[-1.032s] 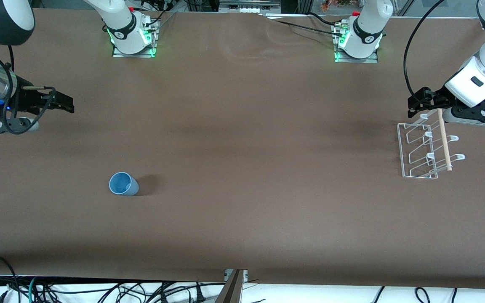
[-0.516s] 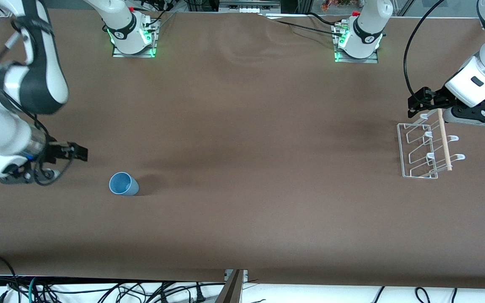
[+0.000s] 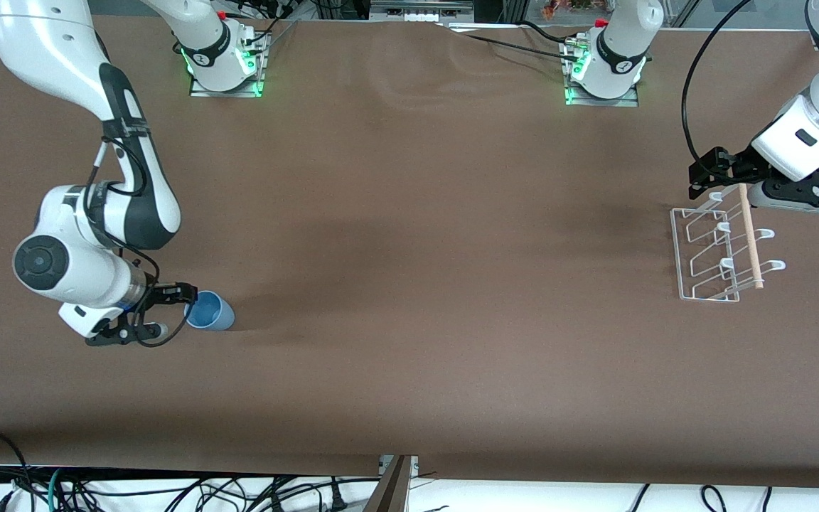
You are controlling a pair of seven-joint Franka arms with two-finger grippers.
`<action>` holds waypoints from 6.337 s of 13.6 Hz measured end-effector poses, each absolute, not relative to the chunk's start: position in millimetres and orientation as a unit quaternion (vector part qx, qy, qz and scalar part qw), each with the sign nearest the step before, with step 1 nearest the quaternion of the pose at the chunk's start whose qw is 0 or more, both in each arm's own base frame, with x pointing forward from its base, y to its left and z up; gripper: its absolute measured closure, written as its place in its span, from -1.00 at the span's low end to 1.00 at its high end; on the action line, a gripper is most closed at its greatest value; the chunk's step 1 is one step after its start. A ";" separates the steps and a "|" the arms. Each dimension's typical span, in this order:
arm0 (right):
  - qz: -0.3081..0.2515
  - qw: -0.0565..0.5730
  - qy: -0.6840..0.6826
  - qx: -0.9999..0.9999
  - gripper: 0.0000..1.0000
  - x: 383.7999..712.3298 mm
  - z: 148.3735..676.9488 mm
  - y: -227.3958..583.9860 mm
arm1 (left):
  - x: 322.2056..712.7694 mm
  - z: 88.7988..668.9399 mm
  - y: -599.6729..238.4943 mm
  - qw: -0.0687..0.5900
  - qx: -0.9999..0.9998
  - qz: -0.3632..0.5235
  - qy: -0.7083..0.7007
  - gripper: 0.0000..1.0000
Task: Transfer cup to left arm and place on rack
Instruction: 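Reach the right gripper down to the blue cup and grasp it, then lift the cup with the right gripper while the left gripper approaches, then grasp the cup's base with the left gripper beside the right gripper, then open the right gripper and withdraw it while the left gripper holds the cup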
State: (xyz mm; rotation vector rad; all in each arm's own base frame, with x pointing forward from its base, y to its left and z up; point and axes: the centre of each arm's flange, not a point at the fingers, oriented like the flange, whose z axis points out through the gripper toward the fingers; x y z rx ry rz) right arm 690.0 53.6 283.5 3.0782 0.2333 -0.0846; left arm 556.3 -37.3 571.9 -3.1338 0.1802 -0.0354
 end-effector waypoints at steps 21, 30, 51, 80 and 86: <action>-0.090 -0.178 -0.287 0.937 0.91 680.8 269.6 229.7 | 556.6 571.3 -37.5 0.001 -0.998 -0.011 0.058 -1.00; -0.195 -0.305 -0.455 0.814 0.91 601.7 396.2 480.4 | 572.5 513.2 -89.4 -0.054 -0.987 0.041 0.143 -1.00; -0.214 -0.347 -0.508 0.759 0.91 553.2 428.2 552.2 | 605.4 448.7 -217.4 -0.241 -0.753 -0.154 0.594 -1.00; -0.085 -0.345 -0.601 0.716 -0.99 685.0 585.5 252.9 | 602.6 416.9 -172.9 -0.117 -0.753 0.039 0.646 -0.40; -0.063 -0.275 -0.654 0.702 -0.99 687.5 597.8 145.4 | 597.7 401.3 -97.4 0.104 -0.769 0.263 0.573 -0.40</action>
